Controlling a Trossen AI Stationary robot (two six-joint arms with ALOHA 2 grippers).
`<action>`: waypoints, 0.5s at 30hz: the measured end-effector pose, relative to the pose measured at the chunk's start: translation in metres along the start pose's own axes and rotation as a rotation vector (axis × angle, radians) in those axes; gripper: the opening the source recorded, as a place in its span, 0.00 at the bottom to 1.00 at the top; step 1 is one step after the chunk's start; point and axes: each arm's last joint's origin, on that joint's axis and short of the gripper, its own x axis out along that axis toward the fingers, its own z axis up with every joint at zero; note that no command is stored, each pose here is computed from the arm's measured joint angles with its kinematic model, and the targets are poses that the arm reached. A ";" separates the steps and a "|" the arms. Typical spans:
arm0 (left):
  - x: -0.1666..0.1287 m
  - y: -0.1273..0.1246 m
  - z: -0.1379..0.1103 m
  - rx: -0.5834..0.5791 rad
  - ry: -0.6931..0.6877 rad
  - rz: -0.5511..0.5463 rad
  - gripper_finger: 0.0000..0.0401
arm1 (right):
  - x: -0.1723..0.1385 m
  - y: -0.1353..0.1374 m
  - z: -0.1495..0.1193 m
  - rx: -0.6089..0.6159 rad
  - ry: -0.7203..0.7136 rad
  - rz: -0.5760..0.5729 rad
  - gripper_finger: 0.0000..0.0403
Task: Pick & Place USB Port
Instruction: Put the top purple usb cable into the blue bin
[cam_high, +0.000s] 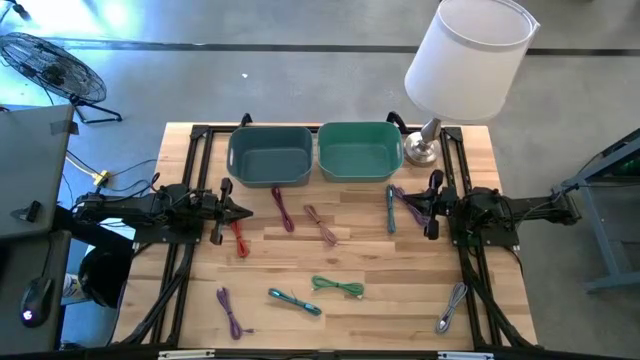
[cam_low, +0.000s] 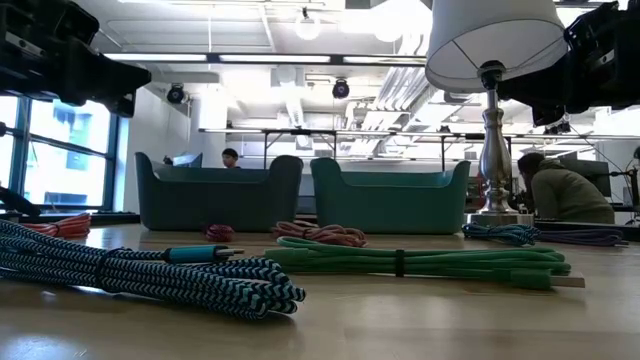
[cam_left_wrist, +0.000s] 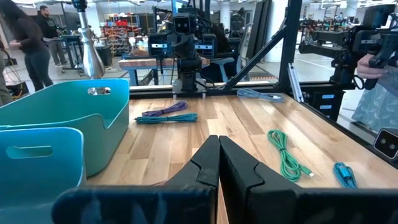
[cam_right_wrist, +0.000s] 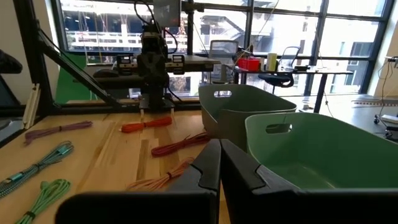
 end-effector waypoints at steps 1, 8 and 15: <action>0.000 0.000 0.000 0.000 -0.001 -0.007 0.00 | 0.000 0.000 0.000 -0.001 0.001 0.000 0.00; -0.001 -0.001 0.004 0.098 -0.024 -0.022 0.00 | 0.000 0.000 -0.001 -0.008 0.006 0.007 0.00; -0.003 0.001 0.021 0.319 0.016 0.025 0.00 | 0.001 -0.001 0.024 -0.164 0.033 -0.030 0.00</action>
